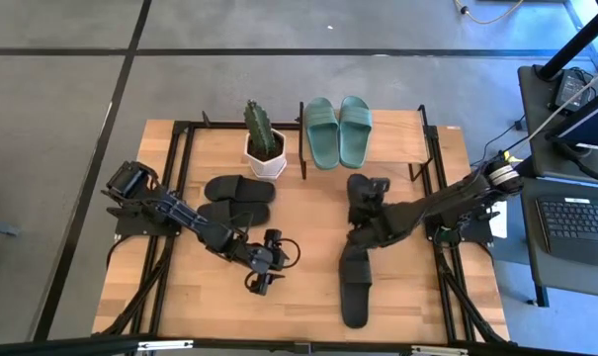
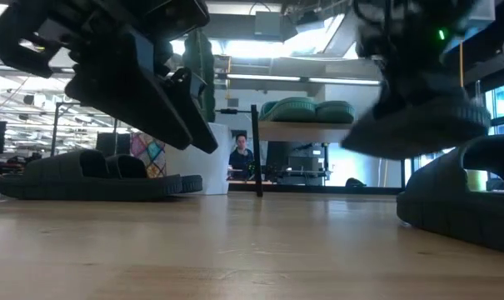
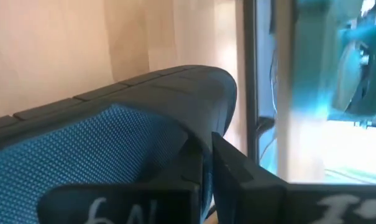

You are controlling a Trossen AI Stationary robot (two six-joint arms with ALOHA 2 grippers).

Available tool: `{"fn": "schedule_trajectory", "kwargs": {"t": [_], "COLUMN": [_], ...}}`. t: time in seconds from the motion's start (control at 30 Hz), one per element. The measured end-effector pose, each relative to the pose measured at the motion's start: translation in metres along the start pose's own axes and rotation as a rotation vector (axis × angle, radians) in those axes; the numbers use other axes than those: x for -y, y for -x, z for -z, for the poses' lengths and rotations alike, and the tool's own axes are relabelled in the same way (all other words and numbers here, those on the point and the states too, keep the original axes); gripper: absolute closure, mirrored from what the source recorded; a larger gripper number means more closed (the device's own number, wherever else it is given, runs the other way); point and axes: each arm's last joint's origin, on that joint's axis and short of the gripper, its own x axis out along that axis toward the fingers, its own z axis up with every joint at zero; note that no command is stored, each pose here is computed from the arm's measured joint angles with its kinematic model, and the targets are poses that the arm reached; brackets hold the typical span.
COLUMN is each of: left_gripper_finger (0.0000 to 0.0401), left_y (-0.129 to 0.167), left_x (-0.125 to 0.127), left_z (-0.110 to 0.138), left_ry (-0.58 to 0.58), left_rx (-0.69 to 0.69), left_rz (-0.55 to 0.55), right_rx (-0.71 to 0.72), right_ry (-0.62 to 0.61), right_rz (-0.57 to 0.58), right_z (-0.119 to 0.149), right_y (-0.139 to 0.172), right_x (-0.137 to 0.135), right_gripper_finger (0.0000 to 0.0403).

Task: Pick and place slides into the shelf
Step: Put the black slipper under the shelf

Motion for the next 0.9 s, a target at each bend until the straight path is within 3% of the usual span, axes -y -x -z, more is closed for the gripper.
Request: {"fn": "schedule_trajectory", "kwargs": {"t": [0.27,0.63,0.9], "left_gripper_finger": [0.0166,0.0166,0.0166], "left_y": [0.0,0.0,0.0], "left_x": [-0.001,-0.003,-0.003], "left_z": [0.0,0.0,0.0], "left_ry": [-0.002,0.002,0.002], "left_rx": [-0.003,0.0,0.001], "left_rz": [-0.021,-0.042,-0.042], "right_rx": [-0.136,-0.165,-0.184], "right_ry": [-0.049,-0.073,0.008], "right_rz": [0.012,-0.026,-0.034], "right_z": [0.053,0.048,0.045], "right_y": [-0.039,-0.052,-0.063], "right_x": [-0.001,0.009,0.018], "right_gripper_finger": [0.0389,0.0389,0.0389]}}
